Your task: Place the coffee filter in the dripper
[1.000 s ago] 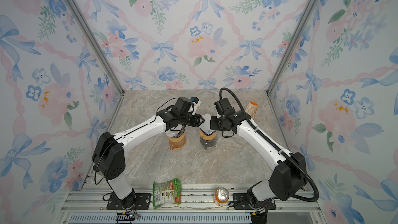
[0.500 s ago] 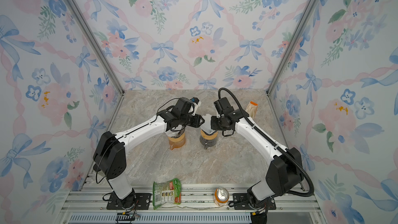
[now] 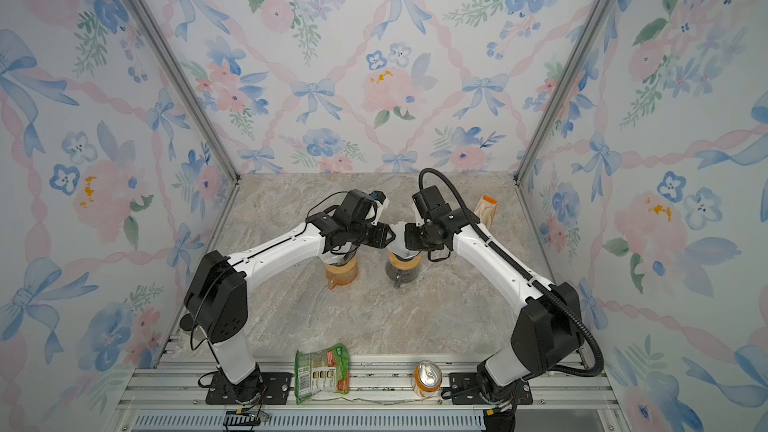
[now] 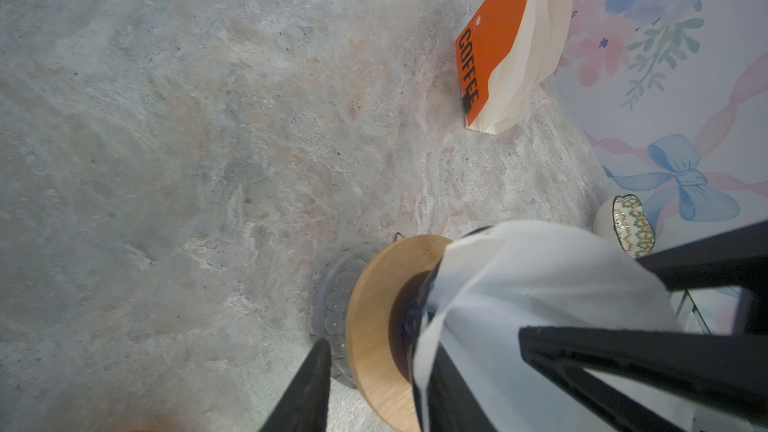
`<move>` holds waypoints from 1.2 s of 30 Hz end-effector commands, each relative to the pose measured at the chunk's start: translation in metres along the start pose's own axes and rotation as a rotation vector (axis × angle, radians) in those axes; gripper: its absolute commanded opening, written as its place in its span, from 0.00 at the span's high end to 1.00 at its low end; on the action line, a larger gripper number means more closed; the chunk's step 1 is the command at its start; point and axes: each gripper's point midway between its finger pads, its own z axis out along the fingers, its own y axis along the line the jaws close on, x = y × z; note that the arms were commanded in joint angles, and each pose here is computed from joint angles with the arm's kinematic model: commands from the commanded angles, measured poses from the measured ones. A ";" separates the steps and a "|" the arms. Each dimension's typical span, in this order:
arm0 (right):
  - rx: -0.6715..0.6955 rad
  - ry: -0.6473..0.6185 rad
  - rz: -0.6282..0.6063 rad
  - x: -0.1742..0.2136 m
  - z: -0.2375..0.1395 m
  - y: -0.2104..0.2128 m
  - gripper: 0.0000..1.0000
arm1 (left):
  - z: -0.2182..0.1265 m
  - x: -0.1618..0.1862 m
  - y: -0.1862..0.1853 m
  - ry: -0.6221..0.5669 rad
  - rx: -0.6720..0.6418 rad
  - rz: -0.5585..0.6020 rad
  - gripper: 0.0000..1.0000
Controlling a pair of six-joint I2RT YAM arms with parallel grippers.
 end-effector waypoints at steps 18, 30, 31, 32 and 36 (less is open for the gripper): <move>0.125 0.006 -0.030 -0.005 -0.009 -0.031 0.60 | 0.005 0.001 -0.003 0.020 0.005 0.027 0.60; 0.109 0.050 -0.007 0.001 0.011 -0.041 0.61 | 0.010 0.001 -0.006 0.026 0.003 0.030 0.60; 0.104 0.054 -0.005 0.002 0.012 -0.041 0.61 | 0.010 0.001 -0.005 0.024 0.000 0.030 0.60; 0.101 0.057 -0.002 0.004 0.013 -0.042 0.61 | 0.010 0.002 -0.005 0.029 -0.002 0.031 0.59; 0.097 0.067 0.005 0.007 0.018 -0.044 0.62 | 0.013 0.005 0.000 0.036 -0.017 0.029 0.59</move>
